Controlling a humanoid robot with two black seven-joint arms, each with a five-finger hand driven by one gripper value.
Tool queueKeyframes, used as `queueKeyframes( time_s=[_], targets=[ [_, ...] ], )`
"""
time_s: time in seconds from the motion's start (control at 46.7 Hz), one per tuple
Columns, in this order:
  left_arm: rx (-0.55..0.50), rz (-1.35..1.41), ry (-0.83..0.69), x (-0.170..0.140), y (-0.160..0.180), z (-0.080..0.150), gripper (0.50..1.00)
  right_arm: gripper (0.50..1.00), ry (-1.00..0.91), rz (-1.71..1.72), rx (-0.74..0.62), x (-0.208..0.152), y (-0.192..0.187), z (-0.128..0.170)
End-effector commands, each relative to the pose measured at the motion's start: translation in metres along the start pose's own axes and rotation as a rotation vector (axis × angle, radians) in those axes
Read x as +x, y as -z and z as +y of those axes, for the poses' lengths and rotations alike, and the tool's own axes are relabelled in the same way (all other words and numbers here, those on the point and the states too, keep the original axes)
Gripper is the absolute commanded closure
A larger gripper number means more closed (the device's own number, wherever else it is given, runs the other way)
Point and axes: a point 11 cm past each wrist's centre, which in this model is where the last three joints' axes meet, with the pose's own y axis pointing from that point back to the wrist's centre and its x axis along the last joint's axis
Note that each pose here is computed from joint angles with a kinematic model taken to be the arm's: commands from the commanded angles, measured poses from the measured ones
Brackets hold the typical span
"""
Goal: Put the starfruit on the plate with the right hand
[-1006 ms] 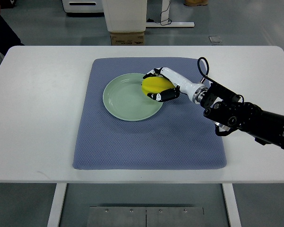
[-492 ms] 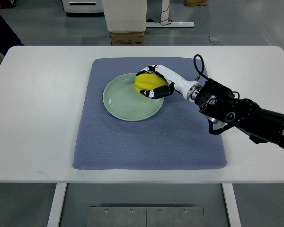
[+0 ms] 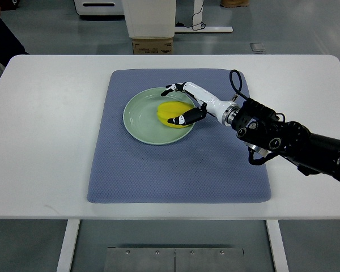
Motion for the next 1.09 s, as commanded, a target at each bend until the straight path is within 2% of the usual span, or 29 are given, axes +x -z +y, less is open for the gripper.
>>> queueKeyframes(
  time_s=[0.0, 0.321, 0.578, 0.835, 1.07],
  targets=[
    [0.0, -0.001, 0.0, 0.0, 0.0, 0.0, 0.5, 0.502, -0.012, -0.012, 0.007, 0.003, 0.003, -0.001],
    [0.0, 0.002, 0.0, 0.0, 0.0, 0.0, 0.5, 0.502, -0.107, -0.121, 0.062, 0.015, 0.016, -0.005],
    [0.0, 0.0, 0.0, 0.0, 0.0, 0.0, 0.5, 0.5, -0.254, -0.349, 0.119, 0.033, 0.022, -0.004],
    [0.0, 0.0, 0.0, 0.0, 0.0, 0.0, 0.5, 0.5, -0.52, -0.504, 0.101, 0.111, -0.021, 0.044],
    [0.0, 0.0, 0.0, 0.0, 0.0, 0.0, 0.5, 0.5, -0.653, -0.485, 0.07, 0.164, -0.048, 0.088]
  ],
)
